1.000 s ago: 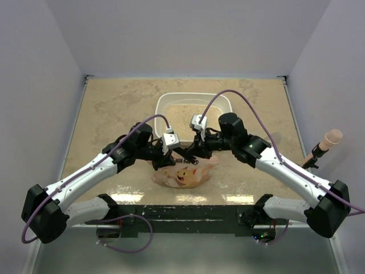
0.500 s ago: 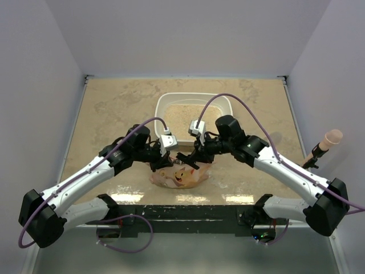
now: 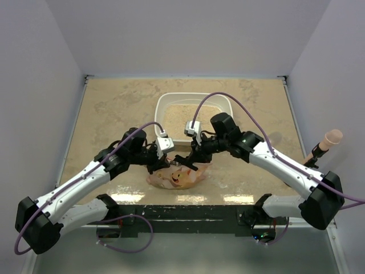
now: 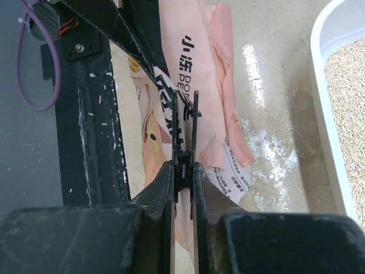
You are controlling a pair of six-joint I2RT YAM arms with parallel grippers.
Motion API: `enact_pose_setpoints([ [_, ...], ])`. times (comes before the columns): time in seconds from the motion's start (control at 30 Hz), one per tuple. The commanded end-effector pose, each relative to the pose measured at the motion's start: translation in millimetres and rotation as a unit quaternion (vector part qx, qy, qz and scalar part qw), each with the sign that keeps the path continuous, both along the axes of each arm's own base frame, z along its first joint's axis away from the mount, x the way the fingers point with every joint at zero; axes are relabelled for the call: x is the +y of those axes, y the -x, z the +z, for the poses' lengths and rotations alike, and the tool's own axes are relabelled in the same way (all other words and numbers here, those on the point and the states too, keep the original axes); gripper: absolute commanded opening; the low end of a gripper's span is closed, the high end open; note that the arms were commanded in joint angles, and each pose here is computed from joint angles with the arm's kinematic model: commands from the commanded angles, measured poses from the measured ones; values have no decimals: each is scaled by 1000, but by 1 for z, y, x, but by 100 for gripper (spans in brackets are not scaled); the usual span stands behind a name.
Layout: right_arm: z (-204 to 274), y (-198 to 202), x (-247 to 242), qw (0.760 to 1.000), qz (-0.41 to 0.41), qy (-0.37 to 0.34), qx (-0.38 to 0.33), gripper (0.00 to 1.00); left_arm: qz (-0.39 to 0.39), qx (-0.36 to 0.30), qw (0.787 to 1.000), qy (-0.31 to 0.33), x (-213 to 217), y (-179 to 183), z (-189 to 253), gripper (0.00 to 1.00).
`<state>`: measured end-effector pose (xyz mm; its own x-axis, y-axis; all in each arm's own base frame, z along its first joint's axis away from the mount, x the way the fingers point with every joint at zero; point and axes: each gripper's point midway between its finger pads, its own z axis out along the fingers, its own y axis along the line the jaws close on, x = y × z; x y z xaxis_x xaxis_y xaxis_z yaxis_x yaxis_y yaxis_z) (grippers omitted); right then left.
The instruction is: Fill the litter box with clean litter
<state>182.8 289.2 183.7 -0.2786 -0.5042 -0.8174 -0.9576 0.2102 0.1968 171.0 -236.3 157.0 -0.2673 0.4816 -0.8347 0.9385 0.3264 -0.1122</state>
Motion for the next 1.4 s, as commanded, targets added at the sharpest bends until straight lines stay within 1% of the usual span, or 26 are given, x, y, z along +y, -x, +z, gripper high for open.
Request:
enact_pose_setpoints([
  [0.0,-20,15,-13,998,16,43,38,0,18,-104,993,61,-6,-23,54,0],
  [0.23,-11,20,-14,999,27,30,27,0,38,-122,990,55,1,-27,57,0],
  [0.4,-26,25,-9,997,41,55,35,0,50,-137,988,54,6,-30,63,0],
  [0.5,-33,30,-6,996,52,64,41,0,52,-135,988,51,6,-31,61,0],
  [0.7,-34,39,-2,994,74,68,38,0,59,-139,987,47,8,-34,61,0],
  [1.0,-65,30,-3,989,51,133,35,0,62,-139,987,45,9,-34,61,0],
  [1.37,-62,23,-3,991,24,132,30,0,60,-135,988,47,8,-34,59,0],
])
